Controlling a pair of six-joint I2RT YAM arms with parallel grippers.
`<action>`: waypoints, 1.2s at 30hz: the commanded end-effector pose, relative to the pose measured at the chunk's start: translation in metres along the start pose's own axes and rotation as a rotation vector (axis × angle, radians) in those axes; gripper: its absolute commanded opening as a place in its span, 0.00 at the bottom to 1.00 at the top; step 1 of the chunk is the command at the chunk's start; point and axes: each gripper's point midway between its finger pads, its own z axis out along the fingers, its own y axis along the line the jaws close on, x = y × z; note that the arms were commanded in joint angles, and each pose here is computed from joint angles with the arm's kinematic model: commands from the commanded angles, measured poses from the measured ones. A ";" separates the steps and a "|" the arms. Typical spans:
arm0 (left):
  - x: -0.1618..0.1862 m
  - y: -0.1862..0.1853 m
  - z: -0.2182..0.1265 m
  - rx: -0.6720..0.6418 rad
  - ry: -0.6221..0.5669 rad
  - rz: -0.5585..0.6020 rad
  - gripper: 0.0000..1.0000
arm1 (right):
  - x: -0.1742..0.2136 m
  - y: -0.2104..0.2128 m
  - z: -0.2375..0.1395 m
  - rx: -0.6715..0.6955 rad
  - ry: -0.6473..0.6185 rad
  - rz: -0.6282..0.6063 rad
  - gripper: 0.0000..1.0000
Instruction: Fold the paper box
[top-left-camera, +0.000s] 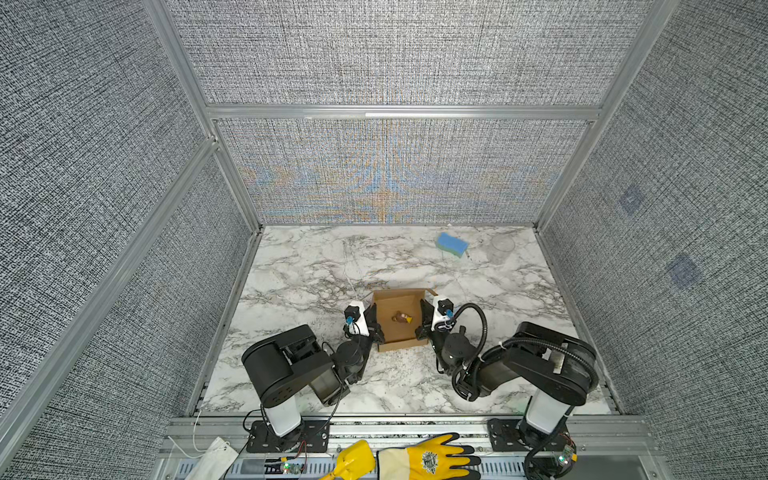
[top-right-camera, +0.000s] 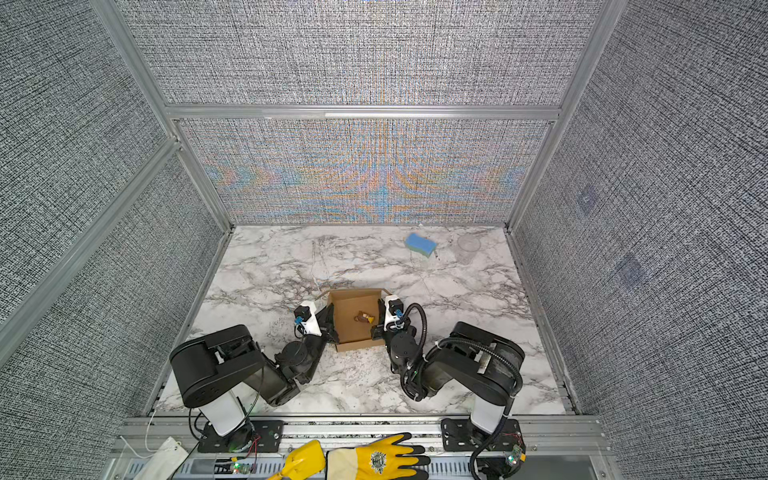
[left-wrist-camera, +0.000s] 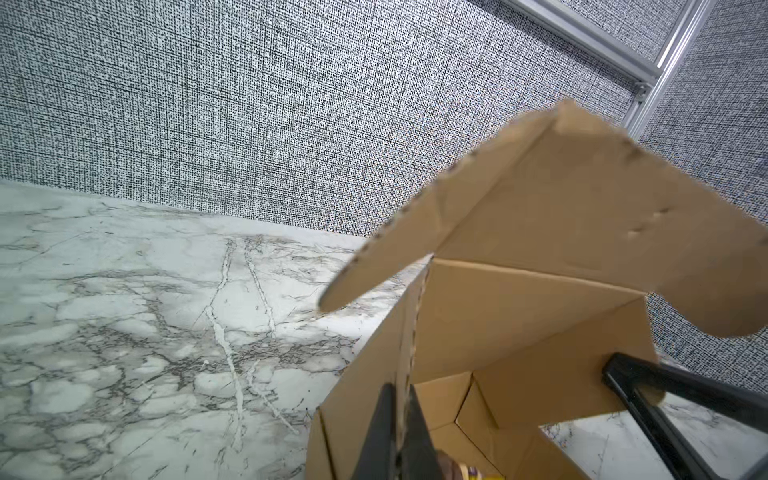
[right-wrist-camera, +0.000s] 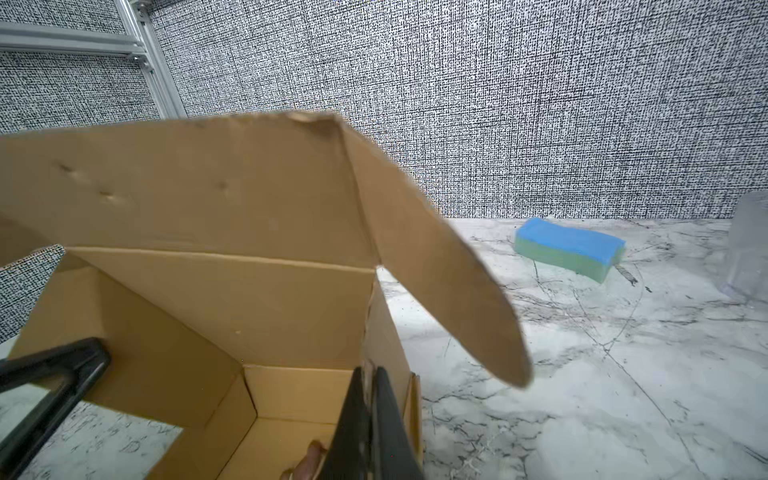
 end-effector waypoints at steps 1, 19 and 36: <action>0.000 -0.008 -0.005 0.046 -0.008 -0.054 0.02 | 0.010 0.007 -0.005 -0.055 0.036 0.000 0.00; 0.034 -0.026 -0.029 0.110 0.159 -0.025 0.19 | 0.026 -0.002 -0.030 -0.091 0.075 -0.022 0.00; 0.071 -0.023 -0.071 0.143 0.540 -0.087 0.51 | 0.044 0.003 -0.023 -0.093 0.108 -0.066 0.00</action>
